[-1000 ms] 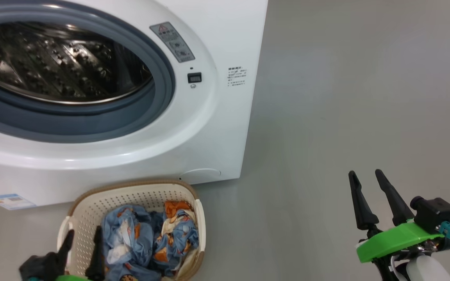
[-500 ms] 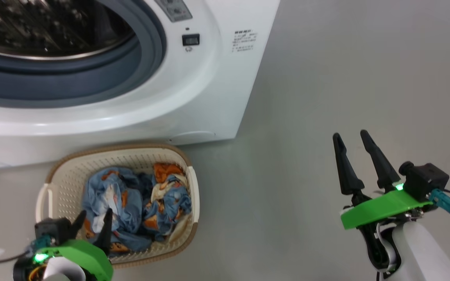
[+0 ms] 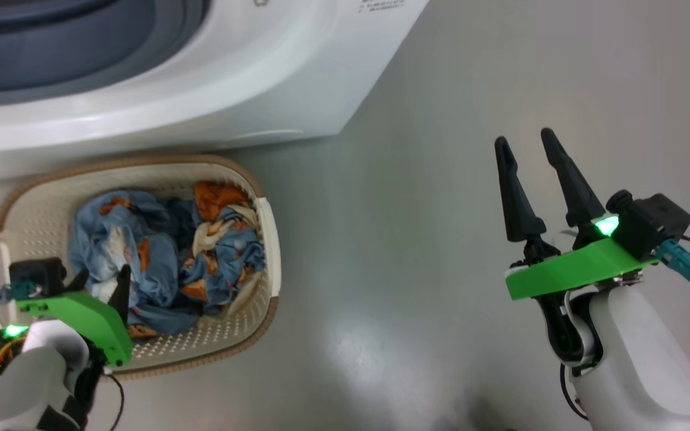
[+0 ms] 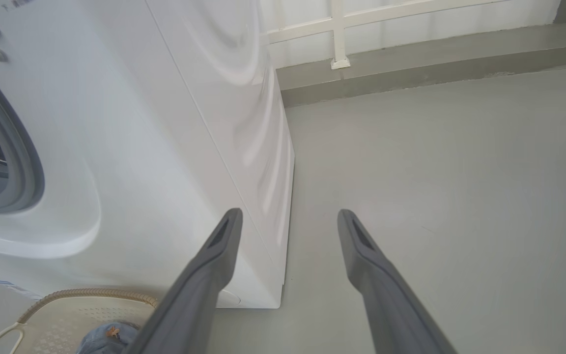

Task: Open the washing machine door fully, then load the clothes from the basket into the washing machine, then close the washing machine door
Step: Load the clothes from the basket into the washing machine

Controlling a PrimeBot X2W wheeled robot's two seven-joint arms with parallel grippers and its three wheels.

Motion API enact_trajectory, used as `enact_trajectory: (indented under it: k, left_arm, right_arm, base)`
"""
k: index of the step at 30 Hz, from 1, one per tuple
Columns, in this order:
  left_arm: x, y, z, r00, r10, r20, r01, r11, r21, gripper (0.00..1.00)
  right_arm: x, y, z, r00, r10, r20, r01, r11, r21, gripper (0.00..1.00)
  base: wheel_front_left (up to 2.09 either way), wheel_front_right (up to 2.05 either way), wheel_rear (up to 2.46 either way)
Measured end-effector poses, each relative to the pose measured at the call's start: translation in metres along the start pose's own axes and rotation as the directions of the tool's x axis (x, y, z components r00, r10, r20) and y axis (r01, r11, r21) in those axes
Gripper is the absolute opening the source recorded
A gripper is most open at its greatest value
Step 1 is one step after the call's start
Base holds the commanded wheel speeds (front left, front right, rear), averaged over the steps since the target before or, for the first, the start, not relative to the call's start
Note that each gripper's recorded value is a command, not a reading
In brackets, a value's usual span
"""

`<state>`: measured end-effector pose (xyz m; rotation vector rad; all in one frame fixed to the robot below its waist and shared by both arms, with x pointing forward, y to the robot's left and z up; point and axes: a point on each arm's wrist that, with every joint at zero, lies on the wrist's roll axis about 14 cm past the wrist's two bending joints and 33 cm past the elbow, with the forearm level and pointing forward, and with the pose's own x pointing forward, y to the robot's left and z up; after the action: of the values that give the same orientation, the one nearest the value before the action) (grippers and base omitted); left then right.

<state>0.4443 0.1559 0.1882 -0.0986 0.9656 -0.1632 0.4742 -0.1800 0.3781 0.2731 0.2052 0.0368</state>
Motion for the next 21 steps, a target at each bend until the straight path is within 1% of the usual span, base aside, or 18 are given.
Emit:
enact_trajectory:
  k: [5,11,21]
  left_arm:
    - [0.02,0.002,-0.016,0.998,-0.008,-0.068,0.009,1.0,0.013,1.0]
    - [0.036,-0.004,-0.035,0.991,-0.031,-0.134,0.034,0.999,0.02,1.0]
    - [0.062,0.009,-0.032,0.986,-0.012,-0.164,0.019,0.999,0.04,1.0]
  right_arm:
    - [0.01,-0.005,-0.015,1.0,-0.004,-0.027,0.004,1.0,-0.005,1.0]
    - [0.011,-0.012,-0.031,0.998,-0.022,-0.066,0.021,1.0,-0.009,1.0]
    - [0.017,-0.019,-0.038,0.997,-0.03,-0.073,0.029,0.999,-0.023,1.0]
  base:
    - [0.0,0.0,0.0]
    - [0.0,0.0,0.0]
    - [0.0,0.0,0.0]
